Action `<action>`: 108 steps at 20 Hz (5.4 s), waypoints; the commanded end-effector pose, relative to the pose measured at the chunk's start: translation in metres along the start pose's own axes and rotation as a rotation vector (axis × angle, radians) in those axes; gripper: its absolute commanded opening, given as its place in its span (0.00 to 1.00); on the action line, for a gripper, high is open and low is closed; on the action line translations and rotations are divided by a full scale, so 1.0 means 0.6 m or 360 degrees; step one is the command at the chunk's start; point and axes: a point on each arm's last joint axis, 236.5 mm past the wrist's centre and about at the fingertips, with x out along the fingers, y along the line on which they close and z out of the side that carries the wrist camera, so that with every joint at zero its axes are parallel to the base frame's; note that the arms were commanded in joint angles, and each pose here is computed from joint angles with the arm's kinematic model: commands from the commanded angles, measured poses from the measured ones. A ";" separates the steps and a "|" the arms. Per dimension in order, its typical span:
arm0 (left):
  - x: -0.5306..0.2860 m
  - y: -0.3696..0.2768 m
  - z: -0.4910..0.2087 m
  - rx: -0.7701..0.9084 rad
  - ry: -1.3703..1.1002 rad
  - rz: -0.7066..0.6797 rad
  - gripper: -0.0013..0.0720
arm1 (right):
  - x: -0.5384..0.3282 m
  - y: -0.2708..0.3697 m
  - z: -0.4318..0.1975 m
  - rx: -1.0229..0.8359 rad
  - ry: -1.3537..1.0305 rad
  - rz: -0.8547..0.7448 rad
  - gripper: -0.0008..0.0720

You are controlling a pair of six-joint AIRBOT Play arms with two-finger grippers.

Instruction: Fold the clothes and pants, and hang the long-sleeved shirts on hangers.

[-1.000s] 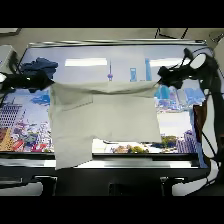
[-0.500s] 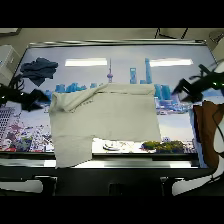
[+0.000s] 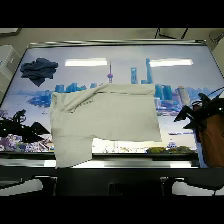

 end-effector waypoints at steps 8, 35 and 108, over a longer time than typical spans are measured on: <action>0.083 -0.059 -0.028 0.0119 0.0189 -0.0209 0.36 | 0.007 0.024 -0.025 -0.0006 0.0060 0.0118 0.82; -0.190 -0.277 0.072 0.0626 -0.0503 -0.0405 0.05 | -0.099 0.230 -0.001 -0.0634 -0.0639 0.0146 0.06; 0.050 -0.217 0.136 0.0564 0.0079 0.0176 0.06 | 0.071 0.103 0.172 -0.0360 -0.0269 -0.0354 0.06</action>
